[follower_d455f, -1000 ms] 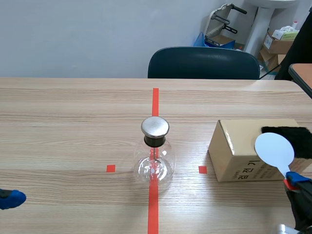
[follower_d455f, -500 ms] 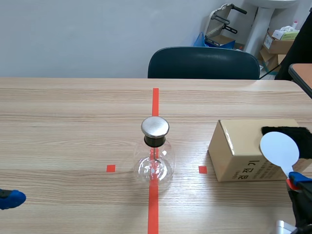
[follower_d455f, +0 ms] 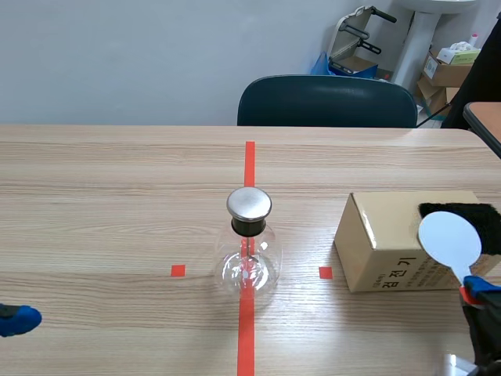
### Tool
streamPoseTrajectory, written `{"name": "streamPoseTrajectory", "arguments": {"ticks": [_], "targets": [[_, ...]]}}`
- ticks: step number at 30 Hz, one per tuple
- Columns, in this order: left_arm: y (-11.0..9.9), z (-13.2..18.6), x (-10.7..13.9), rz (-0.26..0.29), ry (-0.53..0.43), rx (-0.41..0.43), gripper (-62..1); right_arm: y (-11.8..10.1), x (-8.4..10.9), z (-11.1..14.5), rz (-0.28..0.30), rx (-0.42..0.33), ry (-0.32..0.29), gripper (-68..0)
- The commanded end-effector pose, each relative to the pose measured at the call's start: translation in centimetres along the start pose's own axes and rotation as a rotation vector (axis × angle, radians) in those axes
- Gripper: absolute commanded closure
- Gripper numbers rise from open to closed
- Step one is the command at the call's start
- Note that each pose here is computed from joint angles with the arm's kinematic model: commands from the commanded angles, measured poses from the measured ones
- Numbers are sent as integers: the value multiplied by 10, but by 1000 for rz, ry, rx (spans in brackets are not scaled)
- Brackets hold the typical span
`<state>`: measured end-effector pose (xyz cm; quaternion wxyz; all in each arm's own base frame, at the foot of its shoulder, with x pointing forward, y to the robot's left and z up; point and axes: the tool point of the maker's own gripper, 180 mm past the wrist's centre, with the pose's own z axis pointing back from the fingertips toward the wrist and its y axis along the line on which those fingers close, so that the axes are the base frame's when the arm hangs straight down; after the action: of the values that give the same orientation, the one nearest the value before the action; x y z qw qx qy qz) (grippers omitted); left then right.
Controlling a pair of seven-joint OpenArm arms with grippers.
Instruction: Do the electroscope experiment
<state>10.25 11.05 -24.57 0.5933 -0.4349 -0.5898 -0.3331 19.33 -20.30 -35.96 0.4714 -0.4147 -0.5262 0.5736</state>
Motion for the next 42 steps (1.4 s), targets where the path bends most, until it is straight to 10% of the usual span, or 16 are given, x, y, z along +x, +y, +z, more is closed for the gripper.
{"name": "streamPoseTrajectory", "arguments": {"ticks": [1, 7, 14, 16, 24, 33, 39, 42], "targets": [[-2, -5, 9, 3, -45, -8, -465, -6, -10, 1, 33, -29, 47, -17], [-2, -5, 9, 3, -45, -8, -465, -7, -56, 9, 29, -33, 307, -17], [-2, -5, 9, 3, -45, -8, -465, -5, 3, 1, 35, -25, -25, -17], [-2, -5, 9, 3, -45, -8, -465, -5, 5, 1, 32, -27, -32, -17], [-2, -5, 9, 3, -45, -8, -465, -7, -57, 11, 29, -31, 314, -17], [-2, -5, 9, 3, -45, -8, -465, -4, 9, 3, 35, -23, -60, -17], [-2, -5, 9, 3, -45, -8, -465, -5, -47, 13, 33, -19, 249, -17], [-2, -5, 9, 3, -45, -8, -465, -5, -56, 15, 33, -20, 299, -17]]}}
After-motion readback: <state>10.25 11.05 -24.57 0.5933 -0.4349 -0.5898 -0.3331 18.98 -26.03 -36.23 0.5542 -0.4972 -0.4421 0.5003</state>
